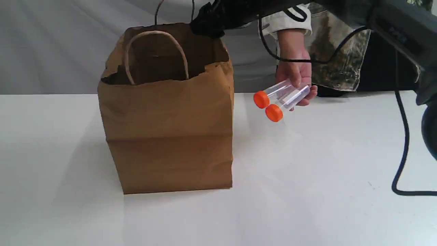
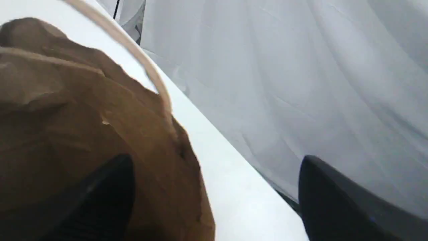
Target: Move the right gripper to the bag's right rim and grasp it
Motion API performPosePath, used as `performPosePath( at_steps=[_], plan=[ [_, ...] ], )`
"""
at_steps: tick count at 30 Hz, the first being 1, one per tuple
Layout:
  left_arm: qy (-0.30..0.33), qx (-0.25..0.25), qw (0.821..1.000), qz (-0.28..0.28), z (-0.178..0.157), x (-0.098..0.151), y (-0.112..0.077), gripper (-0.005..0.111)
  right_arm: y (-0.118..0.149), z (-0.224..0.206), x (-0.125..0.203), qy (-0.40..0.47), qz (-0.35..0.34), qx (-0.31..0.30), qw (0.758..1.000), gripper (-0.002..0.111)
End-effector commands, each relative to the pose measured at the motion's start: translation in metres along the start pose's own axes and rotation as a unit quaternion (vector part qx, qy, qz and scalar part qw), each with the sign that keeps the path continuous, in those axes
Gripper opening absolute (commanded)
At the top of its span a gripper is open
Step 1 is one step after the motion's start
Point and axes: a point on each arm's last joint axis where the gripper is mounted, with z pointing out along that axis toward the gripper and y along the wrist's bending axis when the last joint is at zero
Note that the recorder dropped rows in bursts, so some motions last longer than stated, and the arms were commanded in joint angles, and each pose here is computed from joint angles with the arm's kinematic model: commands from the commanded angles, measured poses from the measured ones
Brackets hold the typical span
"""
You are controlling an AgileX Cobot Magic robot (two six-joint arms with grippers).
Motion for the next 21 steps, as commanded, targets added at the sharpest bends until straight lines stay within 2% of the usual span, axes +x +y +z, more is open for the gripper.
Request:
performPosePath(
  at_steps=[1, 13, 21],
  plan=[
    [-0.003, 0.000, 1.000, 0.001, 0.000, 0.001, 0.000, 0.000, -0.001, 0.006, 0.003, -0.006, -0.008, -0.002, 1.000, 0.068],
    [-0.003, 0.000, 1.000, 0.001, 0.000, 0.001, 0.000, 0.000, -0.005, 0.027, 0.021, -0.008, 0.006, 0.003, 1.000, 0.067],
    [-0.003, 0.000, 1.000, 0.001, 0.000, 0.001, 0.000, 0.000, -0.003, 0.027, 0.022, -0.001, 0.014, -0.009, 1.000, 0.049]
  ],
)
